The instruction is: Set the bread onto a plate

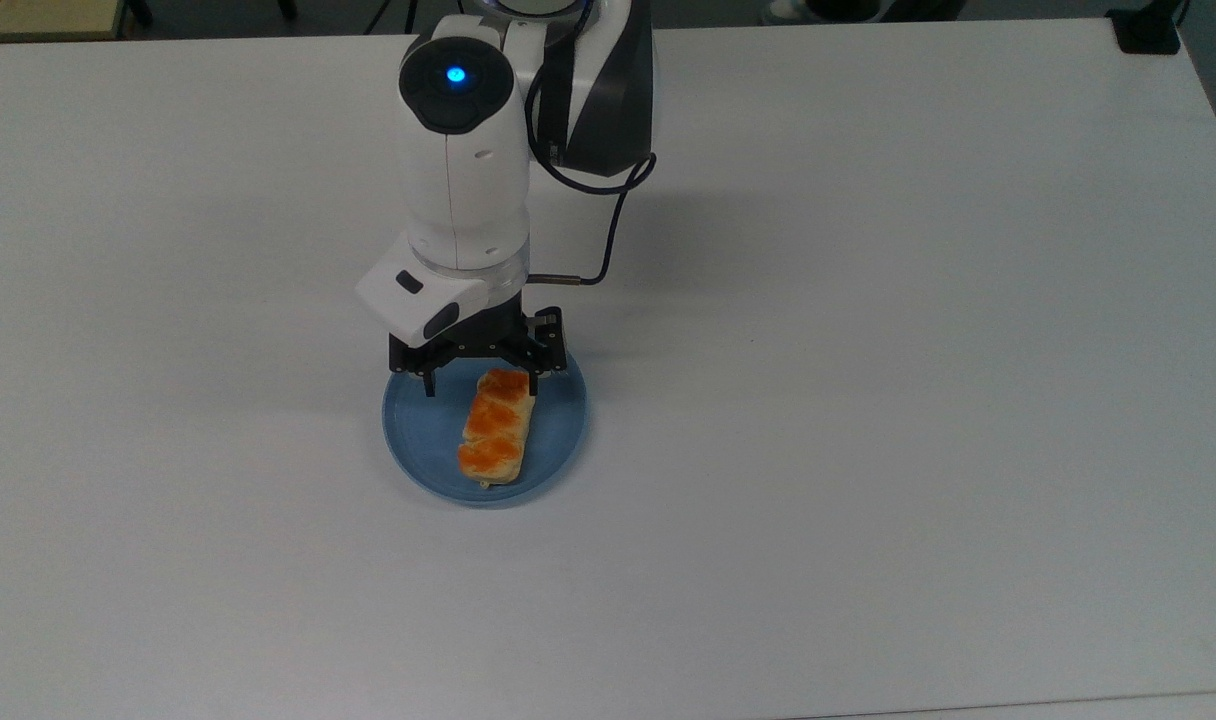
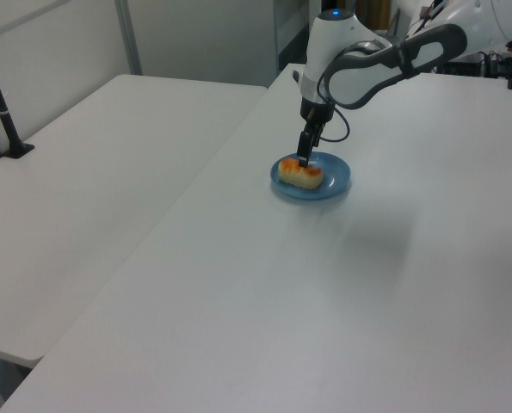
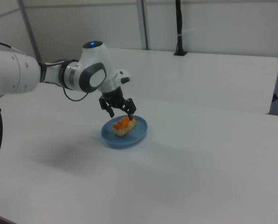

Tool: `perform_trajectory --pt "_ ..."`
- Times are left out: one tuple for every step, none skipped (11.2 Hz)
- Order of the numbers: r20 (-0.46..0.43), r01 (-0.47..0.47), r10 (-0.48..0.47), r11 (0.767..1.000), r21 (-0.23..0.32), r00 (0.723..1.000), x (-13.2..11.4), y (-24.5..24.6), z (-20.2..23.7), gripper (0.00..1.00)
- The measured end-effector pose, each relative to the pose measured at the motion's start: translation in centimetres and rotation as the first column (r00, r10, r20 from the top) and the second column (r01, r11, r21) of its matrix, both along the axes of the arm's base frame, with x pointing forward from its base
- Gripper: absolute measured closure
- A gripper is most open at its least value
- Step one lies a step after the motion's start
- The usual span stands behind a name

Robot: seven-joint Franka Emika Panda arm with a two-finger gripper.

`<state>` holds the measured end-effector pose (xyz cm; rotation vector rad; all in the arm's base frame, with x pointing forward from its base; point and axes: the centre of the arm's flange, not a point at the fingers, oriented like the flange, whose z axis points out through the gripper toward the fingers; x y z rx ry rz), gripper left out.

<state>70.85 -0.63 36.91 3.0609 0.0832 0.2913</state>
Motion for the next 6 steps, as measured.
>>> perform_trajectory --pt "-0.011 0.006 -0.006 1.000 0.008 1.000 -0.1 -0.2 1.5 0.00" --pt "-0.033 0.010 -0.009 1.000 0.025 0.999 -0.7 -0.4 3.9 0.00" --pt "-0.059 0.023 -0.020 0.999 0.049 0.998 -1.8 -0.5 6.8 0.00" --pt "-0.077 0.053 -0.049 0.997 0.059 0.996 -3.2 -0.7 10.0 0.00" --pt "-0.088 0.087 -0.083 0.995 0.041 0.993 -4.7 -0.8 13.1 0.00" --pt "-0.100 0.110 -0.108 0.994 0.014 0.989 -6.2 -0.4 15.7 0.00"
